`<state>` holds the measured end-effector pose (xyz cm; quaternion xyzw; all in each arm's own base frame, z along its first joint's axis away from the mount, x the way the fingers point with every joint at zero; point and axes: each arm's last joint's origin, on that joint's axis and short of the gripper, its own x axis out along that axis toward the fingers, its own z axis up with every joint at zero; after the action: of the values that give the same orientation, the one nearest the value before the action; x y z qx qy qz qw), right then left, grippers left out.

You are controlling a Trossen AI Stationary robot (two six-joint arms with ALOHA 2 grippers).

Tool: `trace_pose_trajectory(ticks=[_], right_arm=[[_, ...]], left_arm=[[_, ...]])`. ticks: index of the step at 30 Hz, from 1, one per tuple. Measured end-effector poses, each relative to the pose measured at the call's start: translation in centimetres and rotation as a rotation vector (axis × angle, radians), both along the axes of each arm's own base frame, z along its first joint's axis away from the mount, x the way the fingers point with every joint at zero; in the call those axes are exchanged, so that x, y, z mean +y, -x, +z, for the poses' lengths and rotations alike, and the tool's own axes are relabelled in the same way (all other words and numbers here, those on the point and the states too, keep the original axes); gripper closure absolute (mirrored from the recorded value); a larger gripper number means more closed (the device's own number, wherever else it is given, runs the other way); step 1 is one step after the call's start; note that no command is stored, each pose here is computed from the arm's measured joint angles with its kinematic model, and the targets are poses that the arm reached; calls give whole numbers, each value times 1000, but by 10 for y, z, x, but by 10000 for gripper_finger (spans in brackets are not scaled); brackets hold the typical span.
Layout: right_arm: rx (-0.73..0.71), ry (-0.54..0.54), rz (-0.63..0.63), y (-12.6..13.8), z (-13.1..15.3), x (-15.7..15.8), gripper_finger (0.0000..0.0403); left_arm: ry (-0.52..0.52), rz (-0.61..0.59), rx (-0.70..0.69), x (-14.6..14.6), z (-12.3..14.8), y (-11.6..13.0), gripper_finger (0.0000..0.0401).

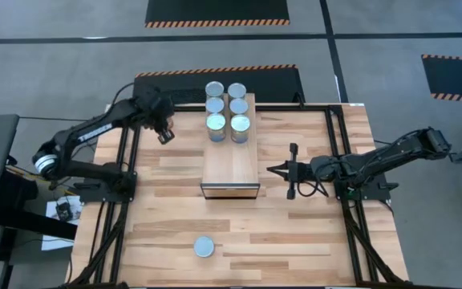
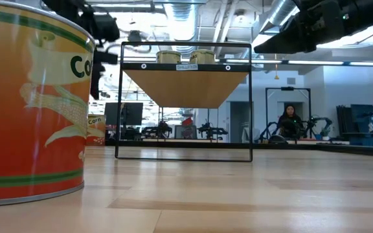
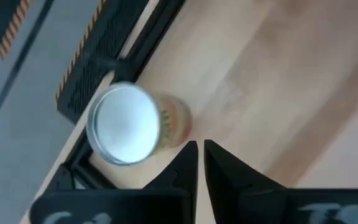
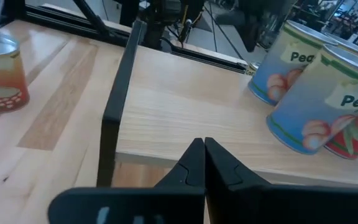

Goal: Pick and place cans onto a shelf
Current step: Put the top canned corn on the shelf

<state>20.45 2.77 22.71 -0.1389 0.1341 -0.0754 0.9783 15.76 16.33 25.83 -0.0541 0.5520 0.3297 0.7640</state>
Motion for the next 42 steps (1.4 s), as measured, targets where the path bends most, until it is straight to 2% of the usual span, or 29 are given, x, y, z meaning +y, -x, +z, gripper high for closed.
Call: trace_pose_trajectory(ticks=[6, 14, 21, 42], right_arm=[[10, 2, 3, 0, -1, 1, 391], [27, 4, -16, 0, -3, -3, 391], [26, 2, -16, 0, -2, -3, 391], [24, -5, -18, 0, -2, -3, 391]], left_arm=[[46, 37, 69, 24, -24, -4, 338], [-44, 44, 83, 38, -33, -16, 284], [-90, 72, 143, 41, -33, -12, 281], [-22, 97, 43, 50, -33, -2, 282]])
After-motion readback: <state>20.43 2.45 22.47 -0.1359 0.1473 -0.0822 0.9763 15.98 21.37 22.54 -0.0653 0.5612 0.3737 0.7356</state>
